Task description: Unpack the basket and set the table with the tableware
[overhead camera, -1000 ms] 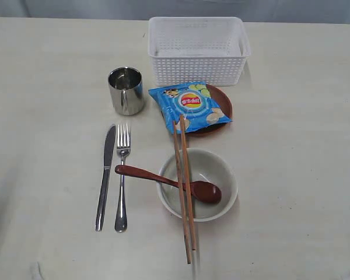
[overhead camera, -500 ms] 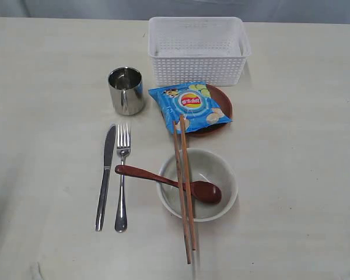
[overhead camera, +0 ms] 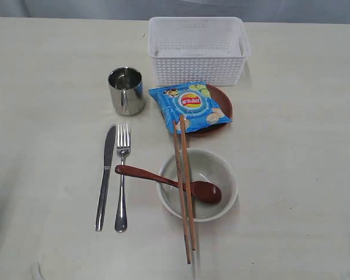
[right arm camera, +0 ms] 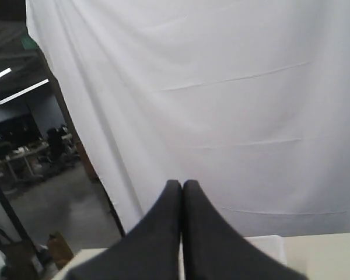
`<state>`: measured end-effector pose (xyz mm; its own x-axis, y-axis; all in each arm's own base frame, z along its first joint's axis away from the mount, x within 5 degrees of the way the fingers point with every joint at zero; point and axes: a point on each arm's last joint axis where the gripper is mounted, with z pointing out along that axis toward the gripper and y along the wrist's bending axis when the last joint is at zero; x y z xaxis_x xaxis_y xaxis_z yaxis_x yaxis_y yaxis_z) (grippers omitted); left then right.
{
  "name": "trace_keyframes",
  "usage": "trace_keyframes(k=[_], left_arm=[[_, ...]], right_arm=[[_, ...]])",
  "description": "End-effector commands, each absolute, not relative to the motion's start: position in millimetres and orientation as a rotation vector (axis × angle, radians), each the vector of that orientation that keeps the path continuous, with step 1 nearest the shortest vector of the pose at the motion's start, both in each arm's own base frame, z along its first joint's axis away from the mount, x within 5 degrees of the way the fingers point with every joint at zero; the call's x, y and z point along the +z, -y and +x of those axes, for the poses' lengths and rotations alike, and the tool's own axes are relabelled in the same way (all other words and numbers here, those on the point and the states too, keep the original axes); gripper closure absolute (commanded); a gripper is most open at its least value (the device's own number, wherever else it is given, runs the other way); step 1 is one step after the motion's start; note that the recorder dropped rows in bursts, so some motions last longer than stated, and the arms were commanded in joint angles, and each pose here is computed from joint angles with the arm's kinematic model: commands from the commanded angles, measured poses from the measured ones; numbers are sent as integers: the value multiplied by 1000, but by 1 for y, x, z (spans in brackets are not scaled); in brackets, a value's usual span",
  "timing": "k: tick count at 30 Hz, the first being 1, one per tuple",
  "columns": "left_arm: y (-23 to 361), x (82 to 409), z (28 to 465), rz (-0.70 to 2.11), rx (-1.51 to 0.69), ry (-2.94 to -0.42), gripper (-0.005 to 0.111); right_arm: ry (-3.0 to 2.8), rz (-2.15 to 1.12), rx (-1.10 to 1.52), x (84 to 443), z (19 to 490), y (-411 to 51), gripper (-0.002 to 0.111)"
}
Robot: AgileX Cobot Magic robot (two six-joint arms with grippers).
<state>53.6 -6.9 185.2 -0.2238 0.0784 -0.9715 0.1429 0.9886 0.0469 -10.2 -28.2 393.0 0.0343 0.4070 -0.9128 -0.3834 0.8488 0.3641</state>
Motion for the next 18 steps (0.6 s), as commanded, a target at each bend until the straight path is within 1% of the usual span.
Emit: trace_keyframes(k=[1, 4, 13, 18], left_arm=[[7, 184, 54, 168, -52, -1796, 107], [7, 184, 54, 168, -52, -1796, 107], [7, 184, 54, 168, -52, -1796, 107], [7, 184, 54, 168, -52, -1796, 107]], right_arm=[[-1378, 109, 757, 387, -32, 26, 109], [-1363, 158, 808, 386, -39, 22, 109], [-1352, 252, 825, 386, -44, 11, 109], [-1342, 200, 602, 385, -43, 8, 109]])
